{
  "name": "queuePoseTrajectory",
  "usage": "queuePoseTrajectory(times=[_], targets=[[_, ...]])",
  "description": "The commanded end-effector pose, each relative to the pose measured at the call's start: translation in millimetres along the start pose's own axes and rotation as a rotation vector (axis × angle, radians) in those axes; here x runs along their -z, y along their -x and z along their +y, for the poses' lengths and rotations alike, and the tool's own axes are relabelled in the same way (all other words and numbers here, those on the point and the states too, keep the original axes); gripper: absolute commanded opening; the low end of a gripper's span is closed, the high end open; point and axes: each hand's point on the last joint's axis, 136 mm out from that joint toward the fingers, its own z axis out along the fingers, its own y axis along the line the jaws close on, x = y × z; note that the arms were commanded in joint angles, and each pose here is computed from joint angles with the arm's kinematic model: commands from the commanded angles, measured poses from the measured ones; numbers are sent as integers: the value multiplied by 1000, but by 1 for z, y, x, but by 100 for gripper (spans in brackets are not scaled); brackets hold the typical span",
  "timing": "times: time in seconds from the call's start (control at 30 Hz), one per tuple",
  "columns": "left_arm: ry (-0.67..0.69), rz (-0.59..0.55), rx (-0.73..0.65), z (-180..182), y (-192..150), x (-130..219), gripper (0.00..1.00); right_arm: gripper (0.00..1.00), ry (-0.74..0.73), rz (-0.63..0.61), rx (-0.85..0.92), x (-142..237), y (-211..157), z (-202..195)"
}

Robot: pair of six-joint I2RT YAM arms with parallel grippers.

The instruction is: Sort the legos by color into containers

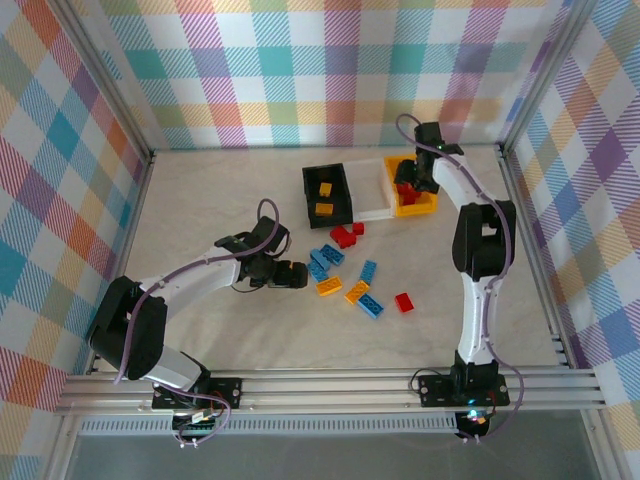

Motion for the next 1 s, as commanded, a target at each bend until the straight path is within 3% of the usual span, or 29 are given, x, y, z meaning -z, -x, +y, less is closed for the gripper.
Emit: queuePoseTrajectory(times=[0.0, 0.17, 0.33, 0.43, 0.63, 0.97], targets=[[-39, -15, 24, -6, 5, 7, 87, 72, 70, -38, 28, 60, -4, 12], [-97, -42, 44, -16, 8, 8, 86, 73, 111, 115, 115, 95, -109, 20], [-148, -36, 50, -25, 7, 7, 86, 78, 115, 326, 177, 105, -228, 9], [-164, -42, 42, -30, 6, 10, 86, 78, 97, 364, 193, 110, -269, 1], [-168, -54, 39, -31, 2, 17, 87, 76, 70, 397, 176, 105, -307, -11], [-150, -58, 48, -25, -5, 22, 86, 70, 67, 408, 179, 83, -313, -9]])
